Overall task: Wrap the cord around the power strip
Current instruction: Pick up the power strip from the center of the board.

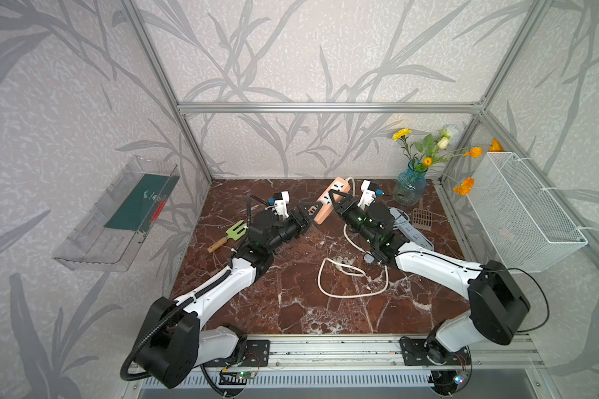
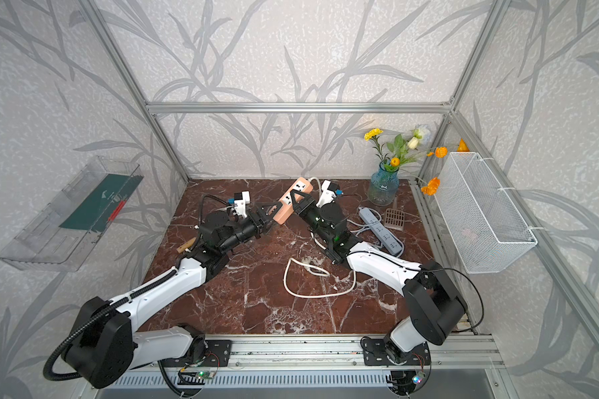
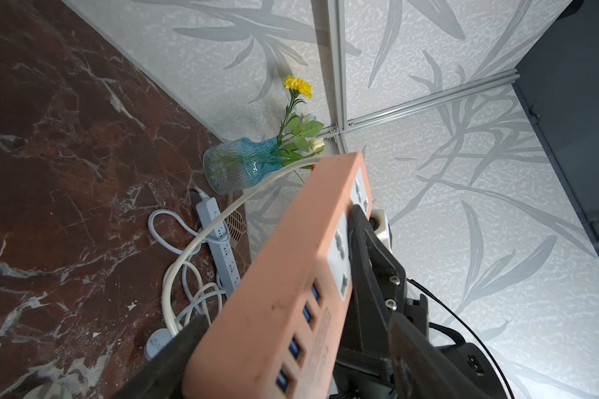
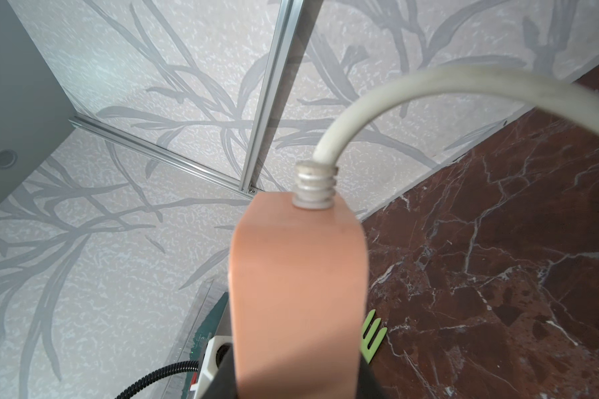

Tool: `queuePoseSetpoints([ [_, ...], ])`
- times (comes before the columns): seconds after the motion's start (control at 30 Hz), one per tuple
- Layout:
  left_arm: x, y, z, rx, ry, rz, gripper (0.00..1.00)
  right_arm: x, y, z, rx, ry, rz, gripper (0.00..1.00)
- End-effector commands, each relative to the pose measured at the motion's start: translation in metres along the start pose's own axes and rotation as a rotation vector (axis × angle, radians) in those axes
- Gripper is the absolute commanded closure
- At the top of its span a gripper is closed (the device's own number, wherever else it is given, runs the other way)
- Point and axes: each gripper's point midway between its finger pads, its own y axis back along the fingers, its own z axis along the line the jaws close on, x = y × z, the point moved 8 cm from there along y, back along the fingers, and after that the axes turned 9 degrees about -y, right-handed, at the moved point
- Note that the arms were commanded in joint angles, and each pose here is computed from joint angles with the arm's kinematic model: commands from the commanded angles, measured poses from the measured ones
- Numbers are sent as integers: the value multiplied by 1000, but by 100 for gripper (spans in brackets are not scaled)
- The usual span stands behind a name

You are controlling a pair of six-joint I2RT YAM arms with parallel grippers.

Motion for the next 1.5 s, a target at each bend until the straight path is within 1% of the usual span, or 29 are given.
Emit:
queuePoseSetpoints([
  [0.0,-2,-5,-16,59,-2,-61,27,-2,5,17,-103,-73,-42,75],
  [0.13,-2,-5,-20,63,-26,-72,42,0,5,19,-110,-76,-22,74],
  [0.2,-3,-3,-21,58,-53,-73,50,-1,8,24,-106,-56,-17,71],
  [0.23,-3,-1,-23,61,-76,-77,54,-3,9,26,-94,-38,-15,67],
  [0.3,-4,2,-24,58,-123,-85,64,-5,13,25,-28,4,4,54],
  [0.37,-3,5,-26,52,-164,-86,69,-9,19,22,58,66,30,45],
  [0.4,-4,6,-28,56,-182,-82,70,-12,23,18,102,84,31,42],
  [0.47,-2,7,-33,75,-207,-58,73,-23,31,9,188,100,30,40],
  [0.5,-1,7,-33,81,-215,-39,76,-28,34,5,208,91,28,40],
  [0.57,3,6,-32,75,-216,5,78,-41,34,2,189,57,19,40],
  [0.63,6,6,-29,76,-204,21,77,-42,29,8,156,53,44,46],
  [0.67,7,5,-29,80,-199,27,75,-42,27,10,140,64,53,53],
  [0.7,8,5,-29,85,-198,38,73,-41,25,13,121,69,64,57],
  [0.73,10,6,-30,92,-204,53,68,-40,23,15,95,74,76,61],
  [0.77,10,7,-31,91,-223,66,58,-39,22,17,76,84,90,65],
  [0.83,9,9,-34,72,-263,123,38,-36,21,23,43,125,137,68],
  [0.93,8,9,-45,86,-326,221,29,-30,20,30,12,172,215,70],
  [1.0,8,5,-49,106,-343,278,29,-26,19,34,-6,196,256,71],
  [1.1,-3,2,-44,107,-323,309,29,-23,22,38,-36,223,301,72],
  [1.17,-11,2,-43,135,-306,318,23,-20,22,43,-59,248,337,73],
  [1.27,-10,-3,-43,159,-312,363,16,-16,20,50,-118,243,400,73],
  [1.3,-9,-4,-43,171,-310,374,16,-13,19,53,-143,234,425,73],
  [1.37,-11,-5,-46,213,-320,381,17,-11,15,58,-188,208,455,73],
  [1.47,-9,-4,-59,303,-332,407,25,-15,10,59,-211,187,444,73],
])
